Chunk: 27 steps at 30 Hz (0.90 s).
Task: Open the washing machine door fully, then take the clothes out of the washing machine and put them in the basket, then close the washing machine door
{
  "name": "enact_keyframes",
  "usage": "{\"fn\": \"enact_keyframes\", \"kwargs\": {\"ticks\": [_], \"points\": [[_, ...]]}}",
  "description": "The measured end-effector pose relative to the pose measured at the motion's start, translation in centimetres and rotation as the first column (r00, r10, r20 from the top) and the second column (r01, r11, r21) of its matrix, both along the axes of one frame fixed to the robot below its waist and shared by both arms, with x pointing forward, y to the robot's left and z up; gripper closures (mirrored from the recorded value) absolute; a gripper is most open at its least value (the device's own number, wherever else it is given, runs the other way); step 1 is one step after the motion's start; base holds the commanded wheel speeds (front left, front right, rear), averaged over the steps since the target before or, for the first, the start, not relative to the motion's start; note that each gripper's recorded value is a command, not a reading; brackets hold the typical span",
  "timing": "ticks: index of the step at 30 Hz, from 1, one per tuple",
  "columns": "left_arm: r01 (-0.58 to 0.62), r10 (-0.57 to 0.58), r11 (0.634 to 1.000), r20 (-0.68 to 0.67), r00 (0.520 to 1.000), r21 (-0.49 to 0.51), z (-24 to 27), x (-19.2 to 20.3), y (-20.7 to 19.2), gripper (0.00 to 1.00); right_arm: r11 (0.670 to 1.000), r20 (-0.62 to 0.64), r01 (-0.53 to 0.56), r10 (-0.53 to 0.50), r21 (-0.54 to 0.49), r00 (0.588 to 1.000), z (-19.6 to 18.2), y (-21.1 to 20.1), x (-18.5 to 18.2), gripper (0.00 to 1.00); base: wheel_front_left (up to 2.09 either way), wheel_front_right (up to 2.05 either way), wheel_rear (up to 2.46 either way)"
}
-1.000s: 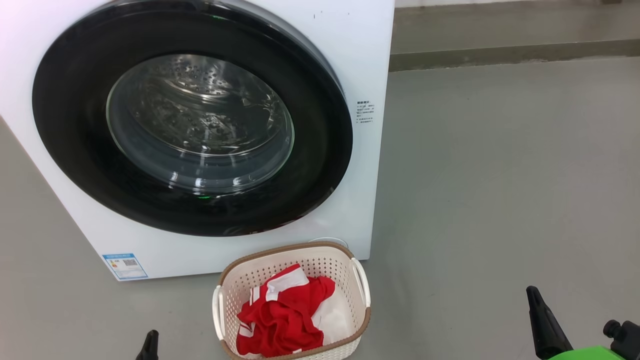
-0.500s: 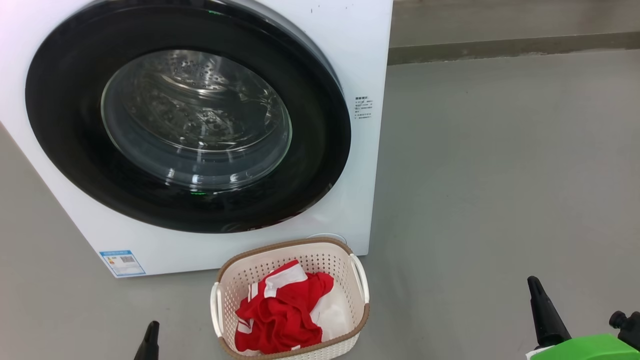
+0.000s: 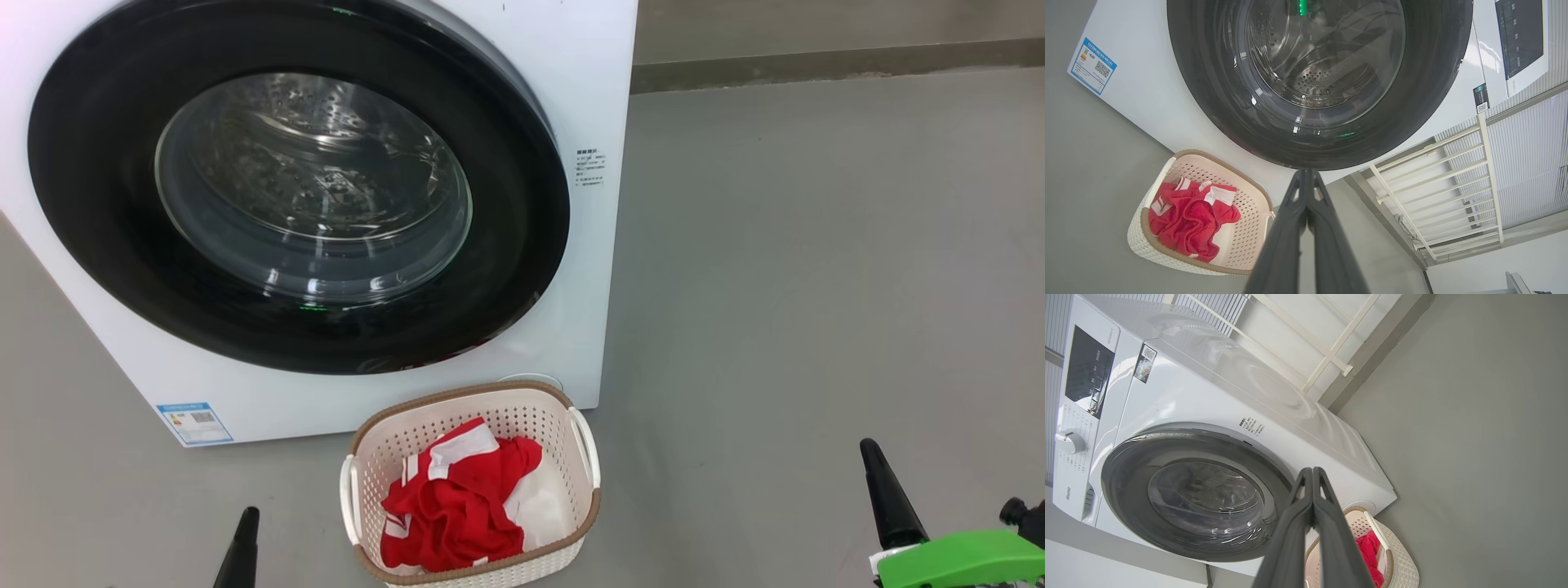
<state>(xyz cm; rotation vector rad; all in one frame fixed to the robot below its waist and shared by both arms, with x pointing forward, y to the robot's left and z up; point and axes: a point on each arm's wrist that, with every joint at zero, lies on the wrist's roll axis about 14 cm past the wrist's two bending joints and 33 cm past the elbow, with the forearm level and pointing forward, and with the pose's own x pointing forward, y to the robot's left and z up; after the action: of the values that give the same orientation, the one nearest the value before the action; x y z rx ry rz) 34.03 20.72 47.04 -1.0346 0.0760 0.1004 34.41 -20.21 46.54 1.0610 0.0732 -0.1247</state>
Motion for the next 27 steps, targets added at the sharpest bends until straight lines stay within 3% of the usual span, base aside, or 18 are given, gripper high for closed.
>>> {"fn": "enact_keyframes", "kwargs": {"ticks": [14,27], "points": [[0.002,-0.001,0.99,0.003,1.0,-0.142,0.1,0.9,-0.4,1.0,0.991,0.013,0.002,-0.004,0.132,1.0,0.4,0.0,0.9,1.0,0.0,0.0,0.0],[0.009,-0.004,0.958,0.018,1.0,-0.287,0.6,2.1,-1.1,1.0,0.961,0.019,0.007,-0.013,0.277,1.0,0.5,0.0,1.5,1.0,0.0,0.0,0.0]]}}
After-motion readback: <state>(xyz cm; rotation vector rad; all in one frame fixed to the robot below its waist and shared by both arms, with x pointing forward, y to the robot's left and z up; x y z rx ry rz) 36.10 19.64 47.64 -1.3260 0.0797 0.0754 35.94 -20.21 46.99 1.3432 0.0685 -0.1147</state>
